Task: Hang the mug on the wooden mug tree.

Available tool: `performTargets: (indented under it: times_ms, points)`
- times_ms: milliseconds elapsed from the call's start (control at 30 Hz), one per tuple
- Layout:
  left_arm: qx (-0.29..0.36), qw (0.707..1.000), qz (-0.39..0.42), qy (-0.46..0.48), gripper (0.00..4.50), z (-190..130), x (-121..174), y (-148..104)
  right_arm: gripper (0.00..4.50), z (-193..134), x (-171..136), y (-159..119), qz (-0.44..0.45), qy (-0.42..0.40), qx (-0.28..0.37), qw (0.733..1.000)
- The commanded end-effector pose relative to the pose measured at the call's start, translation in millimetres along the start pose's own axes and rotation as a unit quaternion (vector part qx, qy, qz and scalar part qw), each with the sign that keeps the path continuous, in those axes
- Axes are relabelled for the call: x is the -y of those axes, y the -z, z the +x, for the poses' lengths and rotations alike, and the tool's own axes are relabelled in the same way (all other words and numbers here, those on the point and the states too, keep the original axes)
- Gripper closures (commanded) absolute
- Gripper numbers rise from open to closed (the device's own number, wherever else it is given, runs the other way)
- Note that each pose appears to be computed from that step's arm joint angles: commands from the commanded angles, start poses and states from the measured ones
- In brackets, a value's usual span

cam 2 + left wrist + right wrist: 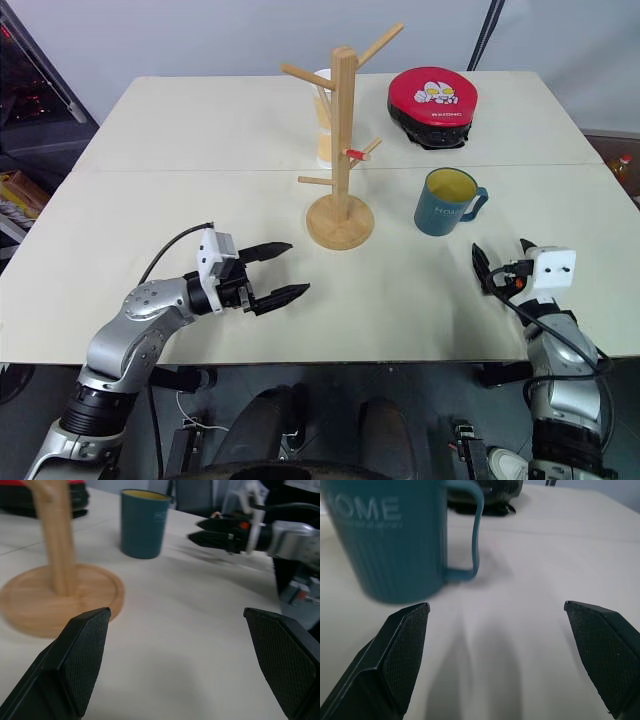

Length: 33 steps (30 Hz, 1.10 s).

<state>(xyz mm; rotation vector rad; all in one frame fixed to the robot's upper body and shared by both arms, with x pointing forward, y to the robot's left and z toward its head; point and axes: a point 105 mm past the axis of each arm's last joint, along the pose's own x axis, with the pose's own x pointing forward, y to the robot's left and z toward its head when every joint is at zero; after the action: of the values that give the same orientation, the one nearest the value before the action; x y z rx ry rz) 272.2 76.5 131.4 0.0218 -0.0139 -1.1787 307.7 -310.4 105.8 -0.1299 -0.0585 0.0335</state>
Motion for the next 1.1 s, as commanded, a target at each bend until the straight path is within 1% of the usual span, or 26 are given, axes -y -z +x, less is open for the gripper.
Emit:
performTargets:
  times_ms: [33,400,833,1100]
  points:
    - [0.013,1.000,0.018,0.017,0.00,5,5,-11,0.02,12,4,-16,-0.020,-0.004,0.016,1.000]
    - [0.014,0.999,0.028,0.012,0.00,2,8,-11,0.02,44,10,-19,-0.031,-0.008,0.014,0.999]
    - [0.013,0.999,0.034,0.007,0.00,-1,8,-13,0.02,68,10,-20,-0.030,-0.012,0.018,0.999]
    - [0.011,0.999,0.036,0.001,0.00,-2,7,-14,0.02,77,6,-16,-0.015,-0.039,0.012,0.999]
